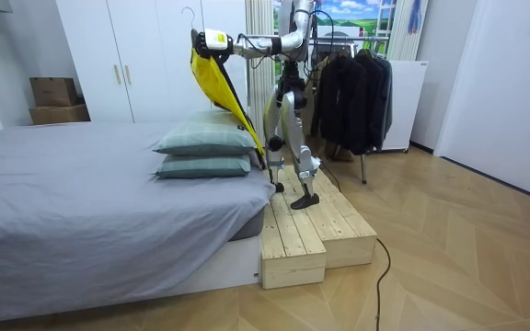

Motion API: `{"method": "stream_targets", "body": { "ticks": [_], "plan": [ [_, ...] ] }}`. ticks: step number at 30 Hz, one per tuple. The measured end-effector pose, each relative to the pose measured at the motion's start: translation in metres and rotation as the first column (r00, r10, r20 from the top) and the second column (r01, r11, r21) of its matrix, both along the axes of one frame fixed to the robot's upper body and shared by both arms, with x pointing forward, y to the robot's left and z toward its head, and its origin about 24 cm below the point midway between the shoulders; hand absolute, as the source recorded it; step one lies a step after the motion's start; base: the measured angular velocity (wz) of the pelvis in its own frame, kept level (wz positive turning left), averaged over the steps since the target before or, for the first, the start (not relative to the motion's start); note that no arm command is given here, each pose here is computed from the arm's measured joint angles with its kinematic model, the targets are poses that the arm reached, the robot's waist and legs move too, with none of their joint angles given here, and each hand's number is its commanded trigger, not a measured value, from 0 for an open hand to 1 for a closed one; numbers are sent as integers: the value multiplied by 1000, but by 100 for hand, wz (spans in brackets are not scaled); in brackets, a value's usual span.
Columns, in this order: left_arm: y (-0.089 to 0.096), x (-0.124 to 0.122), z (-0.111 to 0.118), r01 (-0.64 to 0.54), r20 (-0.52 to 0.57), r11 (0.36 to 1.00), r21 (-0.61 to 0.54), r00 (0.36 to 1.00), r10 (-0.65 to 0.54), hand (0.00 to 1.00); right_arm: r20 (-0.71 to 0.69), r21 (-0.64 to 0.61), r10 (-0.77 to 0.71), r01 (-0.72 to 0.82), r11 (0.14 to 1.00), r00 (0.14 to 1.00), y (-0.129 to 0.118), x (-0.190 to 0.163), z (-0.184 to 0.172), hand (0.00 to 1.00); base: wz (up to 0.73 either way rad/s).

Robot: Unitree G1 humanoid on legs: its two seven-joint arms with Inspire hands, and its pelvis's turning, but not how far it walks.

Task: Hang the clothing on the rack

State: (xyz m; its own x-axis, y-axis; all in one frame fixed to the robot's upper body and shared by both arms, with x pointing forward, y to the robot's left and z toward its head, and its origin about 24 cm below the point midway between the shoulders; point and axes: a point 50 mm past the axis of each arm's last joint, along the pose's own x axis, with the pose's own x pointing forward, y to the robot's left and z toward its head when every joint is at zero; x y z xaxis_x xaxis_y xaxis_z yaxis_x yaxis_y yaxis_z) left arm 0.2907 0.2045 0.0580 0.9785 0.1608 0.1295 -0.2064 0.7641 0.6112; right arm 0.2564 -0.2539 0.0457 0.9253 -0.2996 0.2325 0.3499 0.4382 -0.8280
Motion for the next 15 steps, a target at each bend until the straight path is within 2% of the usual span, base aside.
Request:
{"method": "stream_targets", "body": {
  "ticks": [6, 15],
  "plan": [
    [-6, 0, 13, 28, 51, 998, 51, 998, -30, 100, 11, 0, 76, -76, 997, 997, 11, 7, 13, 0, 0],
    [-10, 0, 14, 60, 43, 992, 115, 997, -66, 100, -3, 36, 148, -148, 988, 989, 22, 20, 21, 0, 0]
  ]
}}
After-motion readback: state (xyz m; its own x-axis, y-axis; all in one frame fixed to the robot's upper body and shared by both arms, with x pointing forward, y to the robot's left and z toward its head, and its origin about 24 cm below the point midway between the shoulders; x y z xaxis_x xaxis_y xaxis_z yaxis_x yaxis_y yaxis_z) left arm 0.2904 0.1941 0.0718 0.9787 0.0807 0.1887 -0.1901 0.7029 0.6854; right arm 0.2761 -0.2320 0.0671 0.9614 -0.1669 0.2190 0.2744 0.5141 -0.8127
